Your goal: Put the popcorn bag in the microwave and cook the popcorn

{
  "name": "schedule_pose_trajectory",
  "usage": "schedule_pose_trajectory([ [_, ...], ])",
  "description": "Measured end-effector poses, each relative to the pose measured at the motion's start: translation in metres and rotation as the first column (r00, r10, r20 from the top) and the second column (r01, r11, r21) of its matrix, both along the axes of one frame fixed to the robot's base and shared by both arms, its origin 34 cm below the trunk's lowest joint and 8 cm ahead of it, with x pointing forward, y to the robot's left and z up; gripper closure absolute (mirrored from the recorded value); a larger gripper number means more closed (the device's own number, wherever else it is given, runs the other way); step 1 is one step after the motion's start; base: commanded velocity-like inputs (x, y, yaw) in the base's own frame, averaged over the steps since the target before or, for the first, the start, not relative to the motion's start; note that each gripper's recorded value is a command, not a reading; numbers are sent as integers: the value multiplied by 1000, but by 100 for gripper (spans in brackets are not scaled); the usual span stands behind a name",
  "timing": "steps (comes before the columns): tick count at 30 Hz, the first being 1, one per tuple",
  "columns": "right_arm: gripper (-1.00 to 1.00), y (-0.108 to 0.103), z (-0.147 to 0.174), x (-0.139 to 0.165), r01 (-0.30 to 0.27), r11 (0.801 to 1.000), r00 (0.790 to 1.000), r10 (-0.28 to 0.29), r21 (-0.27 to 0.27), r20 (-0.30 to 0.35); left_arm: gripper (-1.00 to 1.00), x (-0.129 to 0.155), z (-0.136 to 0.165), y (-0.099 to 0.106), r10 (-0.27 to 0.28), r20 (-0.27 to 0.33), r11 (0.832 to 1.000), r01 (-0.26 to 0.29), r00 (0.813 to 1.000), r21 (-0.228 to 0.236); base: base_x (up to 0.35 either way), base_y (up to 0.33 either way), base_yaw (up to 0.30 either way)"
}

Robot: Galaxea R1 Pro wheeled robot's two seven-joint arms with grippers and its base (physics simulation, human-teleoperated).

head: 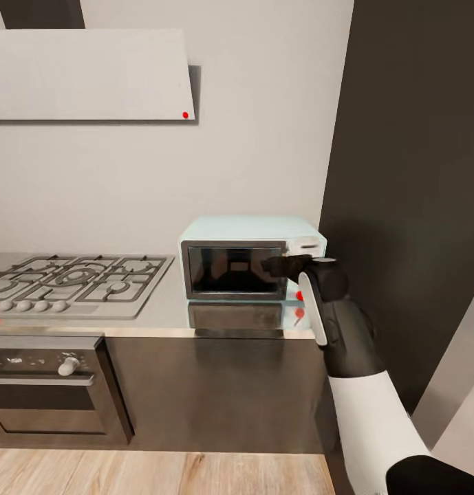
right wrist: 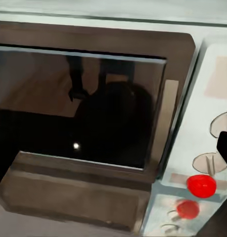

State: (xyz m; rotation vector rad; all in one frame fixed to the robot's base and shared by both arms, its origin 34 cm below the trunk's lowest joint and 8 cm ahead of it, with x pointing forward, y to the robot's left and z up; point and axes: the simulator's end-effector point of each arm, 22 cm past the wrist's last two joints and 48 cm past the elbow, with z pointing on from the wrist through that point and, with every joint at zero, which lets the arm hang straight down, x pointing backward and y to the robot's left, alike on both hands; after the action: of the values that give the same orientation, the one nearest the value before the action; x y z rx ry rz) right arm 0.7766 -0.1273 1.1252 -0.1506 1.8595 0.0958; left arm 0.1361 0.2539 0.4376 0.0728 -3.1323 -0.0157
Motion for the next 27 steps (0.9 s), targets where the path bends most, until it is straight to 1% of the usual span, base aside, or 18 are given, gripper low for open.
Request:
schedule_pose_trajectory([
  [4,-100,5,-6,21,6,1000,998,-7,14,67,-100,0,0,1,0,0,1000,0,1000,2,0,0,0],
  [6,-100,6,-9,27,7,1000,996,-8,16,90,-100,0,0,2,0,0,1000,0,1000,2,0,0,0],
  [8,-100,3,-5,29,18,1000,993,-20,18,118,-100,0,0,1,1,0,1000,-1,1000,1,0,0,0],
  [11,-100,-9,13,34,67,997,978,-71,27,198,-100,0,0,0,1,0,1000,-1,1000,0,0,0,0],
  [12,-100,-16,23,36,94,995,964,-101,39,247,-100,0,0,0,1,0,1000,-1,1000,0,0,0,0],
  [14,-100,-20,26,37,108,993,956,-116,48,269,-100,0,0,0,0,0,1000,0,1000,0,0,0,0],
  [16,-100,-21,17,36,111,993,958,-120,48,260,-100,0,0,0,1,0,1000,-1,1000,0,0,0,0],
  [19,-100,-22,-12,32,116,992,968,-123,46,219,-100,0,0,0,0,0,1000,0,1000,0,0,0,0],
  [20,-100,-26,-17,33,122,991,969,-130,47,212,-100,3,0,-2,1,6,1000,0,1000,-5,0,0,0],
  [22,-100,-25,-29,32,124,991,973,-131,52,189,-100,5,0,-2,6,12,1000,-6,1000,-5,0,0,0],
  [24,-100,-23,-41,32,123,991,978,-129,46,162,-100,6,0,-1,7,13,1000,-7,1000,-5,0,0,0],
  [27,-100,-27,-63,30,133,991,984,-135,19,117,-100,7,0,-1,8,15,1000,-8,1000,-5,0,0,0],
])
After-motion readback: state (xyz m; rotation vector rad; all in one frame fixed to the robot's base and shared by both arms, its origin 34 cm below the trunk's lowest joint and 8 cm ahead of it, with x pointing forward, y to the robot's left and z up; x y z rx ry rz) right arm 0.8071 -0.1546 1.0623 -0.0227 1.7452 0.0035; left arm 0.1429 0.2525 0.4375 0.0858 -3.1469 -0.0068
